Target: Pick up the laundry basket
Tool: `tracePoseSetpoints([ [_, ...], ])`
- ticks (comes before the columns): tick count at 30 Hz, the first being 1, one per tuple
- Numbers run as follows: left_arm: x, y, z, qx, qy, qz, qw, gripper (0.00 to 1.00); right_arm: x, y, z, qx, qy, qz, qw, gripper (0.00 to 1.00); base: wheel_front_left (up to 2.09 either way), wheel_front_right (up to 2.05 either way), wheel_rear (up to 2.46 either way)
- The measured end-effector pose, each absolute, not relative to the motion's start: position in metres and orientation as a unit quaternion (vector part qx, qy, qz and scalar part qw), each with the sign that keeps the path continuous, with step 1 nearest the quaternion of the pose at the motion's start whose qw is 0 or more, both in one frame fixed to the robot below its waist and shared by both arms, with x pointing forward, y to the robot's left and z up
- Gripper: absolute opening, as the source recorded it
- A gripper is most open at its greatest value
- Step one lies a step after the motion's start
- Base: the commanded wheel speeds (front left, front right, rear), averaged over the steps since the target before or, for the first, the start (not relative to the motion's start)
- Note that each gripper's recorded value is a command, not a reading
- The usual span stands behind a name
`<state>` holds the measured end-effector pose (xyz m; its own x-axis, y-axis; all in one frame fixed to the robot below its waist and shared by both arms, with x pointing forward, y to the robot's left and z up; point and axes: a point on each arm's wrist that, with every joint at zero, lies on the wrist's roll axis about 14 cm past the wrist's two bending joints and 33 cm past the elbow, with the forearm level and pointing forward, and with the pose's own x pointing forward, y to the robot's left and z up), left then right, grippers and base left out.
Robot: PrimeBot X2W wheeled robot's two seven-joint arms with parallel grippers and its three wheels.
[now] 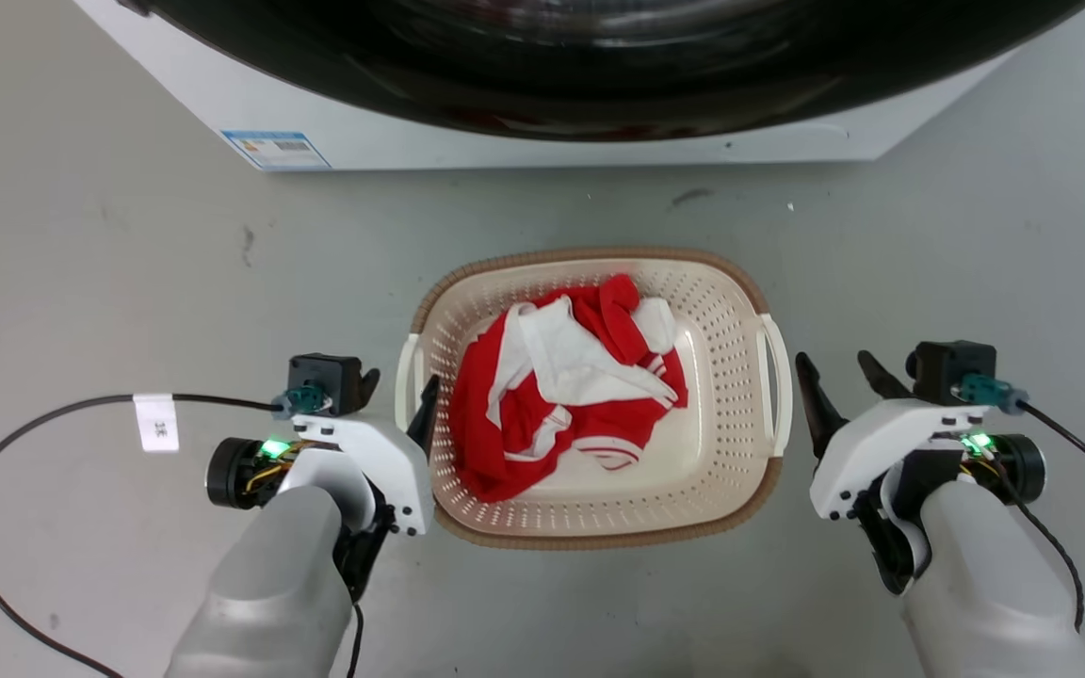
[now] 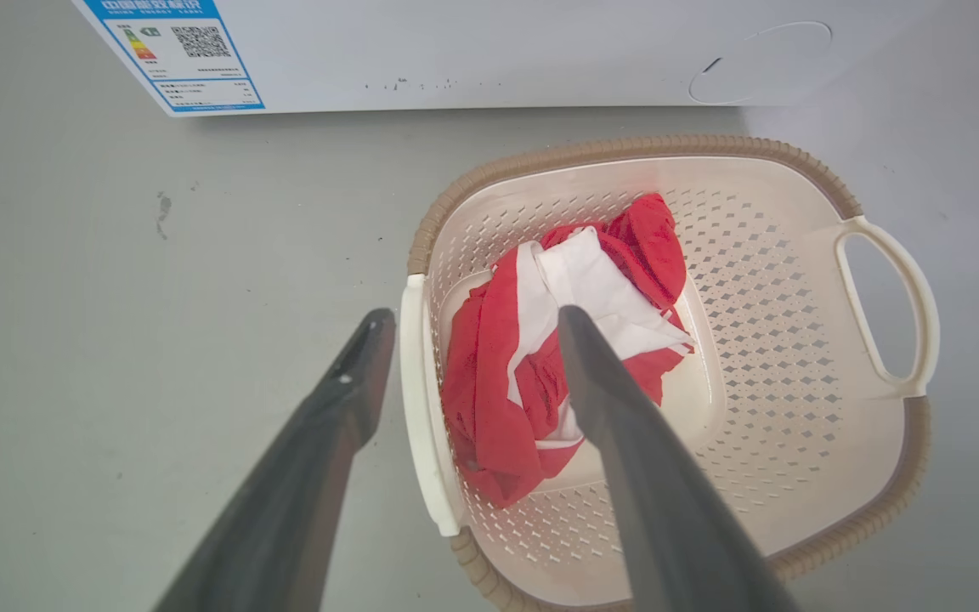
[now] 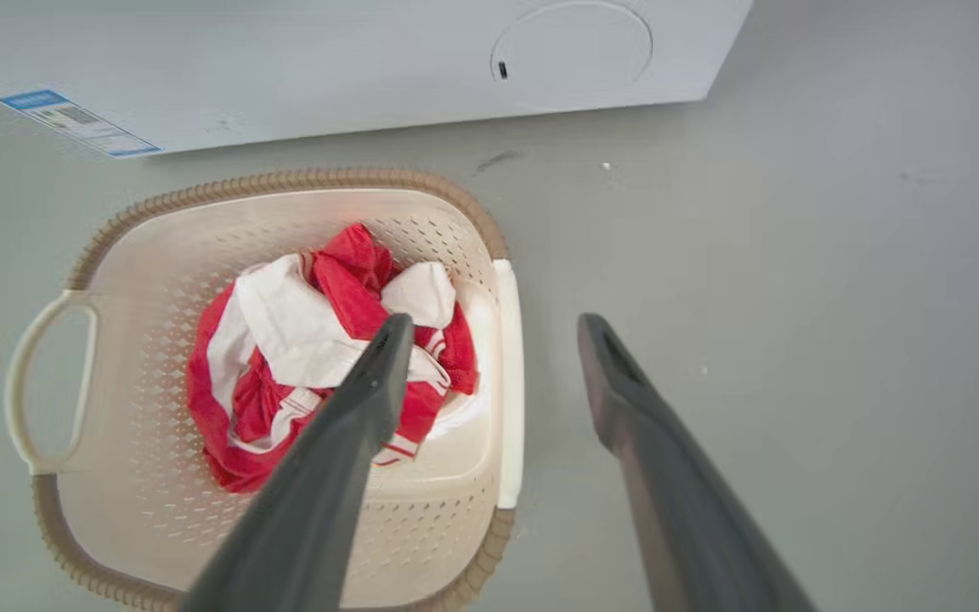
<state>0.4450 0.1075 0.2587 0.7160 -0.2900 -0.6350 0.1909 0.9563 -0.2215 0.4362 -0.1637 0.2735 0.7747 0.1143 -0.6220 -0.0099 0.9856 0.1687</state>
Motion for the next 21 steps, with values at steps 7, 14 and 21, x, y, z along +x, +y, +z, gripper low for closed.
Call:
tracePoseSetpoints([
  [7, 0.439, 0.113, 0.219, -0.073, 0.427, -0.123, 0.893, 1.0, 0.422, -0.164, 0.232, 0.08, 0.419, 0.031, 0.904, 1.0, 0.0, 0.0, 0.0],
  [14, 0.435, 0.125, 0.189, -0.072, 0.485, -0.109, 0.865, 1.0, 0.42, -0.167, 0.213, 0.073, 0.465, 0.033, 0.882, 1.0, 0.0, 0.0, 0.0],
  [21, 0.436, 0.128, 0.165, -0.065, 0.521, -0.109, 0.844, 1.0, 0.414, -0.162, 0.196, 0.082, 0.504, 0.04, 0.859, 1.0, 0.0, 0.0, 0.0],
])
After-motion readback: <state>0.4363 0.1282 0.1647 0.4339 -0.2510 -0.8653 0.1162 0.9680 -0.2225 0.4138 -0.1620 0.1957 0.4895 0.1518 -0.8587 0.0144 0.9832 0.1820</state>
